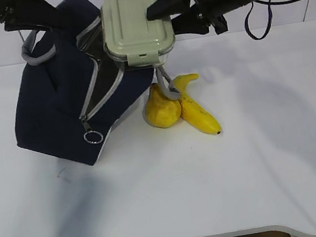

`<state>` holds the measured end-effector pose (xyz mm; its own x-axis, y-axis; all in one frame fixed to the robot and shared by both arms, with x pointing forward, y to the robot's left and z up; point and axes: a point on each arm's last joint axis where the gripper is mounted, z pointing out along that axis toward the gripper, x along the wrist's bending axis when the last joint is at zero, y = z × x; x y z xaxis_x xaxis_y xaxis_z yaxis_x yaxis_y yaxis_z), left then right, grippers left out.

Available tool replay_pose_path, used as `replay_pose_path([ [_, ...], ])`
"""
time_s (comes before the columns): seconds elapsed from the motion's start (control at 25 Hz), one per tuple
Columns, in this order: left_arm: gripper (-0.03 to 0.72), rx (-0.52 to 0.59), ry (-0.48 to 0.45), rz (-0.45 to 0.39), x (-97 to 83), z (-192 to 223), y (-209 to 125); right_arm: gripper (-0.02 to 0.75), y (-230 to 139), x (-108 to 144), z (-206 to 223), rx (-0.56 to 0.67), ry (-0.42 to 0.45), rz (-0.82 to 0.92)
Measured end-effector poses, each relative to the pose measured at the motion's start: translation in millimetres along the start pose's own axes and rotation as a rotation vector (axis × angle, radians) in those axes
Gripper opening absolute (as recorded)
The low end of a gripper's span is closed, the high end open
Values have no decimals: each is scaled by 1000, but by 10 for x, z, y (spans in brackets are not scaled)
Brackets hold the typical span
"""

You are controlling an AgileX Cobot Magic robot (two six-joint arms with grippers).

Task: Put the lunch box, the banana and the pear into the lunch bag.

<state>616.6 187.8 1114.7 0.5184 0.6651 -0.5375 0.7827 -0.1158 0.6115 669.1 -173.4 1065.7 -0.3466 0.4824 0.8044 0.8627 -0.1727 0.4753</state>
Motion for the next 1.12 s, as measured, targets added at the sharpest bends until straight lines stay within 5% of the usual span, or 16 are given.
replay_pose_path([
  [0.2, 15, -1, -4, 22, -25, 20, 1, 375, -47, -238, 109, 34, -76, -3],
  [0.6, 15, -24, -67, 109, -280, 286, 8, 375, -220, -32, 406, 94, -50, -41],
  [1.12, 14, -60, -36, 141, -260, 291, 42, 375, -252, -165, 821, 66, -85, -62],
])
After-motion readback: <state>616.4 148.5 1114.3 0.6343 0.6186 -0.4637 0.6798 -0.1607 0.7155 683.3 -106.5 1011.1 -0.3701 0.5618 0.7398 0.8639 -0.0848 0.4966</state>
